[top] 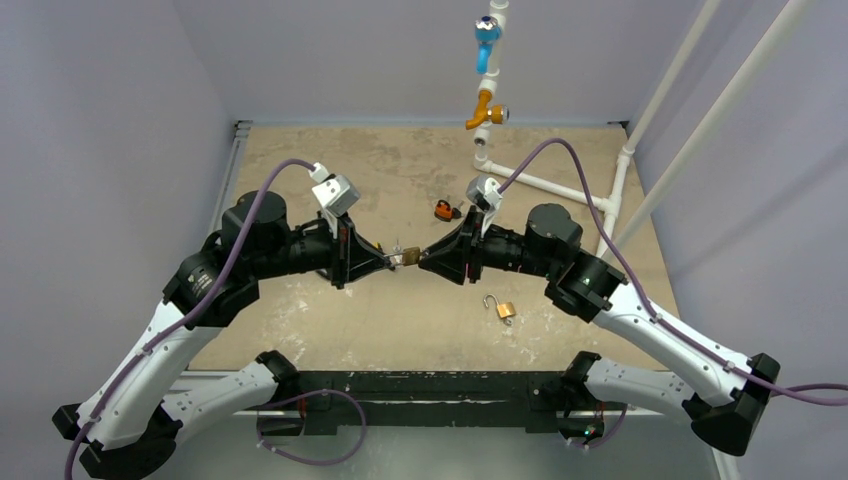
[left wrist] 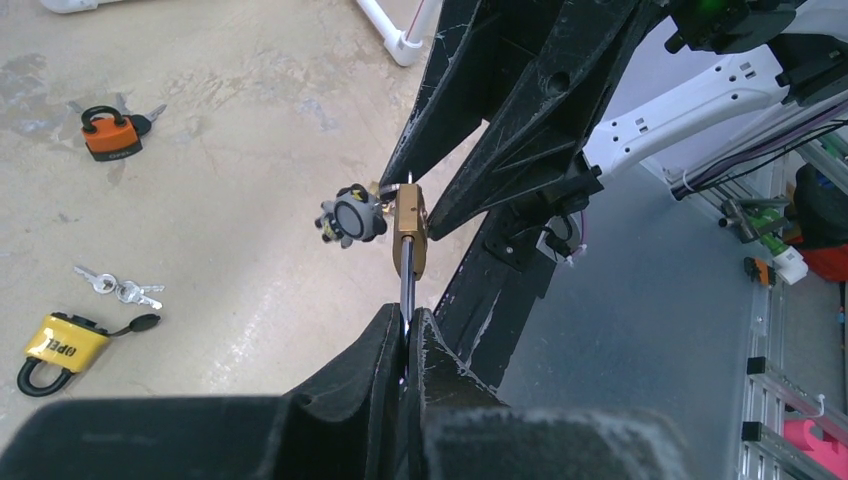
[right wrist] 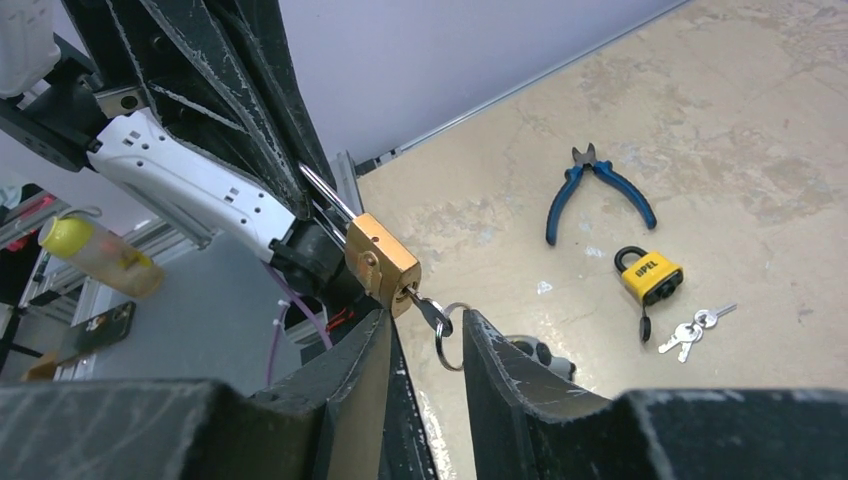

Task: Lock with the key
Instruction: Lock the lock, then place the lock at the center of the board, then place the key at the center of the board.

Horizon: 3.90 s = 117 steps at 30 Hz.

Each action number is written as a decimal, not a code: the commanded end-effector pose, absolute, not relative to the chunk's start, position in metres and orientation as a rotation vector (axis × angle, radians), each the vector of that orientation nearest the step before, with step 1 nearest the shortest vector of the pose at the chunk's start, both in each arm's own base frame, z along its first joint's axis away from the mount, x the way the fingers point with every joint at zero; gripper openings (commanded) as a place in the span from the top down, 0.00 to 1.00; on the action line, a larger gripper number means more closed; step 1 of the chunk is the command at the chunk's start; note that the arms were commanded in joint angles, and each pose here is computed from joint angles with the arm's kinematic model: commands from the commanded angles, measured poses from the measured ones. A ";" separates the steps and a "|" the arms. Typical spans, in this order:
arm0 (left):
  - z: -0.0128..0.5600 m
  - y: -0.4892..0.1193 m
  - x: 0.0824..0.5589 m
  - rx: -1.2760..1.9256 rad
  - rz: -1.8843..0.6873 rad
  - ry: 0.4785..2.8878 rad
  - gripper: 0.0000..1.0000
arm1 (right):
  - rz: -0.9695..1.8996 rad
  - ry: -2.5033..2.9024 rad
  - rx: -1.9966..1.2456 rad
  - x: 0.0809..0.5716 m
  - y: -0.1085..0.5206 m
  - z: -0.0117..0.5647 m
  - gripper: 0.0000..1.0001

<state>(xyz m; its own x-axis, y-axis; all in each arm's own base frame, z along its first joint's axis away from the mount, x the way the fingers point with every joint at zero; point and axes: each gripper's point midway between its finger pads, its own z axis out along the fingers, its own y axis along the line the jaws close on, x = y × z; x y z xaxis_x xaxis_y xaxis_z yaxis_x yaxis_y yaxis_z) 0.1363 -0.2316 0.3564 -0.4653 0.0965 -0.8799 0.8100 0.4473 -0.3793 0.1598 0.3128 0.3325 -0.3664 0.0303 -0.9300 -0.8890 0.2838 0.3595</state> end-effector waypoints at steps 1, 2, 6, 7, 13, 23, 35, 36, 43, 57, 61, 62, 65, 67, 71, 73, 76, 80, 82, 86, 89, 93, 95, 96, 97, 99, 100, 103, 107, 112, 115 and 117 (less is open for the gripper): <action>0.385 -0.231 0.133 0.767 -1.098 1.759 1.00 | 1.192 1.550 -0.795 0.165 0.311 0.356 0.72; 0.385 -0.231 0.133 0.768 -1.096 1.760 1.00 | 1.190 1.551 -0.794 0.165 0.311 0.355 0.74; 0.386 -0.231 0.133 0.768 -1.097 1.757 1.00 | 1.185 1.553 -0.798 0.166 0.312 0.356 0.87; 0.386 -0.231 0.133 0.767 -1.096 1.757 1.00 | 1.183 1.557 -0.799 0.167 0.312 0.355 0.91; 0.389 -0.227 0.138 0.738 -1.059 1.755 1.00 | 1.139 1.587 -0.775 0.174 0.309 0.350 1.00; 0.394 -0.204 0.153 0.628 -0.908 1.749 1.00 | 0.965 1.706 -0.601 0.205 0.292 0.333 1.00; 0.378 -0.207 0.162 0.612 -0.882 1.810 1.00 | 0.871 1.812 -0.475 0.221 0.279 0.307 1.00; 0.376 -0.208 0.163 0.610 -0.878 1.819 1.00 | 0.884 1.813 -0.479 0.219 0.280 0.306 1.00; 0.332 -0.220 0.181 0.551 -0.852 2.014 1.00 | 0.893 1.918 -0.480 0.220 0.289 0.274 1.00; 0.186 -0.260 0.198 0.424 -0.868 2.508 1.00 | 0.844 2.212 -0.245 0.226 0.290 0.176 1.00; 0.151 -0.271 0.195 0.405 -0.916 2.610 1.00 | 0.837 2.270 -0.223 0.226 0.293 0.148 1.00; 0.143 -0.274 0.195 0.398 -0.923 2.630 1.00 | 0.832 2.283 -0.218 0.226 0.294 0.142 1.00; 0.119 -0.279 0.193 0.390 -0.934 2.710 1.00 | 0.813 2.310 -0.222 0.228 0.296 0.128 1.00; 0.104 -0.282 0.191 0.392 -0.935 2.767 1.00 | 0.795 2.326 -0.228 0.229 0.297 0.119 1.00; 0.080 -0.285 0.186 0.390 -0.938 2.853 1.00 | 0.765 2.350 -0.255 0.231 0.298 0.105 1.00; 0.068 -0.284 0.184 0.382 -0.924 2.895 1.00 | 0.757 2.353 -0.269 0.233 0.300 0.101 1.00; 0.053 -0.280 0.186 0.345 -0.861 2.942 0.87 | 0.781 2.360 -0.302 0.232 0.307 0.096 1.00; 0.048 -0.266 0.194 0.296 -0.731 2.943 0.57 | 0.801 2.365 -0.321 0.232 0.312 0.093 1.00; 0.054 -0.256 0.202 0.265 -0.669 2.918 0.48 | 0.813 2.369 -0.322 0.232 0.315 0.092 1.00; 0.078 -0.228 0.222 0.195 -0.518 2.826 0.38 | 0.832 2.387 -0.331 0.229 0.319 0.089 1.00; 0.105 -0.211 0.231 0.166 -0.489 2.738 0.36 | 0.849 2.403 -0.348 0.225 0.326 0.086 1.00; 0.135 -0.202 0.232 0.198 -0.487 2.645 0.35 | 0.855 2.418 -0.366 0.223 0.338 0.082 1.00; 0.148 -0.202 0.230 0.219 -0.523 2.600 0.35 | 0.882 2.412 -0.365 0.224 0.346 0.082 1.00; 0.154 -0.202 0.226 0.227 -0.550 2.580 0.34 | 0.883 2.420 -0.363 0.225 0.348 0.079 1.00; 0.158 -0.204 0.223 0.236 -0.580 2.563 0.34 | 0.880 2.429 -0.361 0.225 0.350 0.076 1.00; 0.165 -0.204 0.215 0.256 -0.625 2.533 0.34 | 0.874 2.441 -0.356 0.225 0.354 0.073 1.00; 0.167 -0.203 0.212 0.271 -0.635 2.525 0.33 | 0.871 2.445 -0.354 0.225 0.355 0.072 1.00; 0.170 -0.197 0.208 0.312 -0.622 2.496 0.25 | 0.862 2.468 -0.337 0.223 0.357 0.067 1.00; 0.173 -0.194 0.207 0.335 -0.622 2.449 0.19 | 0.838 2.481 -0.293 0.225 0.354 0.071 0.77; 0.188 -0.199 0.198 0.391 -0.702 2.395 0.17 | 0.786 2.424 -0.237 0.236 0.345 0.102 0.39; 0.193 -0.195 0.193 0.416 -0.702 2.375 0.17 | 0.733 2.417 -0.188 0.237 0.331 0.115 0.24; 0.195 -0.193 0.191 0.427 -0.699 2.360 0.17 | 0.670 2.410 -0.107 0.238 0.314 0.117 0.15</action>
<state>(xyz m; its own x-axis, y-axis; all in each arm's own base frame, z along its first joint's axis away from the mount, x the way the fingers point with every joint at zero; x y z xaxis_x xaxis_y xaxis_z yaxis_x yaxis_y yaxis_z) 0.1966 -0.1937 0.1822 -0.7905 0.0972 -0.6047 0.3947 0.8358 -0.3816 0.2268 0.3364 0.0884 -0.8375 -0.0137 -0.5463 -0.3211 0.8212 0.4717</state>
